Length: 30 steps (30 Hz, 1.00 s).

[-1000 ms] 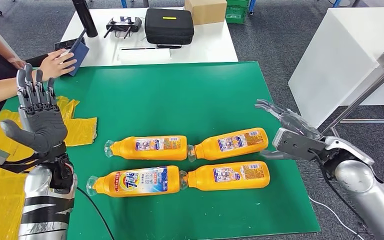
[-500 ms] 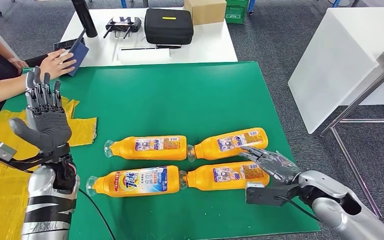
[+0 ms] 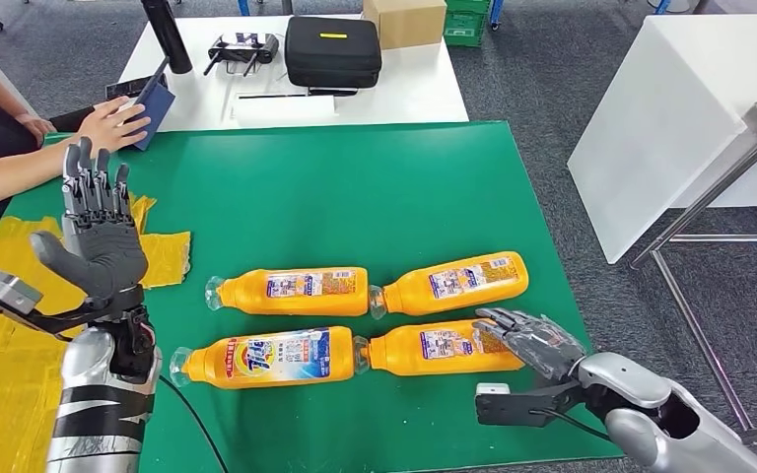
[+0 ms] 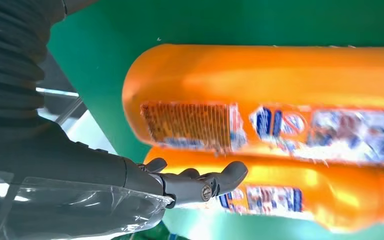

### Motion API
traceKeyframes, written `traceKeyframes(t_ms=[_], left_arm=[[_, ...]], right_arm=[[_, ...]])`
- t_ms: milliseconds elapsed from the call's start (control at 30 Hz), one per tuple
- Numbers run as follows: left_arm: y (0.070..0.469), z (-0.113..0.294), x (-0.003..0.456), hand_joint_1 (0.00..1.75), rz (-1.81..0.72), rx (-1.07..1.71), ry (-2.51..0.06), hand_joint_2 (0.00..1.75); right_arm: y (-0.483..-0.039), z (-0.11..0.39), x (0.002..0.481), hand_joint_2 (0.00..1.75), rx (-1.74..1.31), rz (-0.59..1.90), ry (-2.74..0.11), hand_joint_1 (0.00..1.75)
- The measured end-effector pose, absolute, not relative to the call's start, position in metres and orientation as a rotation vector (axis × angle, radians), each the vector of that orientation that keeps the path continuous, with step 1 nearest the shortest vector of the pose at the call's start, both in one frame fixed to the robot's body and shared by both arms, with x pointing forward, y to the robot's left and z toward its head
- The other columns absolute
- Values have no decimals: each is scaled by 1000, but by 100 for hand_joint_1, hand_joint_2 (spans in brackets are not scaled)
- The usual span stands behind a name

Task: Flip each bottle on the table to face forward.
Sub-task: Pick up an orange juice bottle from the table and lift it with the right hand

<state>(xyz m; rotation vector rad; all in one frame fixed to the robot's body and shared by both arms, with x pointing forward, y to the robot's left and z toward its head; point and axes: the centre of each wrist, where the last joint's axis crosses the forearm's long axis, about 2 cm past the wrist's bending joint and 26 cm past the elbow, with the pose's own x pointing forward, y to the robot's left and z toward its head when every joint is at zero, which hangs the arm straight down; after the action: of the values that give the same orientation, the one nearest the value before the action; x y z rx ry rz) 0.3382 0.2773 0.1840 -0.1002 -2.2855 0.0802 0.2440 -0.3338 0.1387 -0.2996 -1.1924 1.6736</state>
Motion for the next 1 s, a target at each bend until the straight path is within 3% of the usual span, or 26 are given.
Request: traceKeyframes(t_ms=[333, 700, 833, 1000], left_arm=[[276, 184, 339, 0, 83, -112, -2270, 0], [271, 185, 341, 0, 96, -155, -2252, 0], [271, 186, 342, 0, 97, -158, -2250, 0], [268, 188, 348, 0, 97, -167, -2246, 0]], right_arm=[[-321, 115, 250, 175, -409, 1716, -1151, 0], [-275, 74, 263, 175, -552, 1751, -1144, 0], [-259, 66, 270, 175, -532, 1764, -1136, 173], [-249, 55, 277, 175, -461, 1795, -1116, 175]])
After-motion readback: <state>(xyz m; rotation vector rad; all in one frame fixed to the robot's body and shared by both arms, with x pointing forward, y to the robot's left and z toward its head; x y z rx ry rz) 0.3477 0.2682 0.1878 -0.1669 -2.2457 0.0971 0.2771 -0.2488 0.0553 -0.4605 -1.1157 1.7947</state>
